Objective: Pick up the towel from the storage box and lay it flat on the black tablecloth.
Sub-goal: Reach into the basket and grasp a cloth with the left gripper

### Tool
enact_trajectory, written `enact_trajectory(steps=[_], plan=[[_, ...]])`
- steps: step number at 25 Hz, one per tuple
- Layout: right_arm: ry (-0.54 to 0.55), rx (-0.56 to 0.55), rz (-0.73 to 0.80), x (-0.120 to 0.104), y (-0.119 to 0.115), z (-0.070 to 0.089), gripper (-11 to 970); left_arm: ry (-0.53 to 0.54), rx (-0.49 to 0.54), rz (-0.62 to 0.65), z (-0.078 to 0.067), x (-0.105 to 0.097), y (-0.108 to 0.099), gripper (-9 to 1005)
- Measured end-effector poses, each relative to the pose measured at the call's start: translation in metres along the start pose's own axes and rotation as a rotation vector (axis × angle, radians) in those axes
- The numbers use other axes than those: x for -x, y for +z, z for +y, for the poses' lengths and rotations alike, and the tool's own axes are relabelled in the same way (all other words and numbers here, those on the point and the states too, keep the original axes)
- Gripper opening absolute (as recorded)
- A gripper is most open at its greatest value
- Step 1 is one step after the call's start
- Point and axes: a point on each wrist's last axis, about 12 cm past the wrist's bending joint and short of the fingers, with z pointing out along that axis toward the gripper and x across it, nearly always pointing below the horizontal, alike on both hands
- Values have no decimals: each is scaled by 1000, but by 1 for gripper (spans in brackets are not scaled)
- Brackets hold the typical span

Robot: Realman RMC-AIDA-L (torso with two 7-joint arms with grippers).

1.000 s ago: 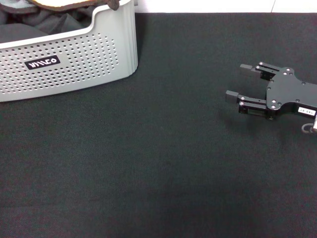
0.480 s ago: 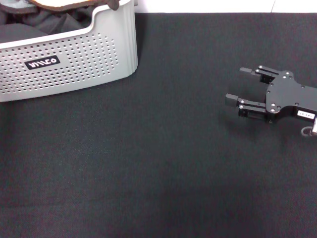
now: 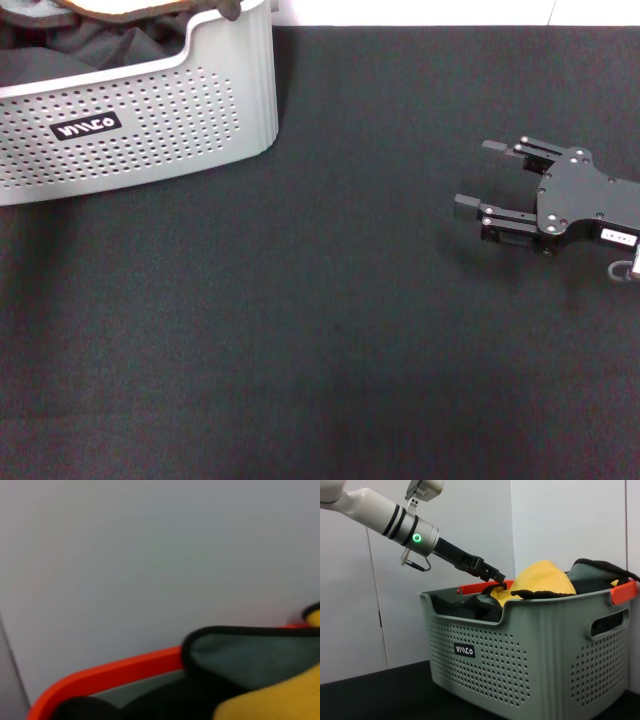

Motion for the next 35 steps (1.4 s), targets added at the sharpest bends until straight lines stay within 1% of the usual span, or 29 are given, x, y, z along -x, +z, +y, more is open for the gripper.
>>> enact_trajectory(steps=[4,7,10,16,26,32,35], plan=[[1,2,0,0,0,0,756,15,-20,10,-9,-1,2,630],[2,3,0,-1,0,1,756,19,-28,33,-13,-7,6,627],[4,3,1,-2,-1,2,755,9,-23,42,-11,-11,9,624],[-1,9,-2,-2,-1,2,755,-19,4,26,-2,-14,7,618],[-3,10,0,-2,-2,2,755,-12,3,22,-4,-15,10,607],[-4,11,-1,-2,-2,2,755,-9,8,-6,-4,-11,11,380],[-4,11,-1,-2,-2,2,755,-11,7,-15,-4,-10,11,241]])
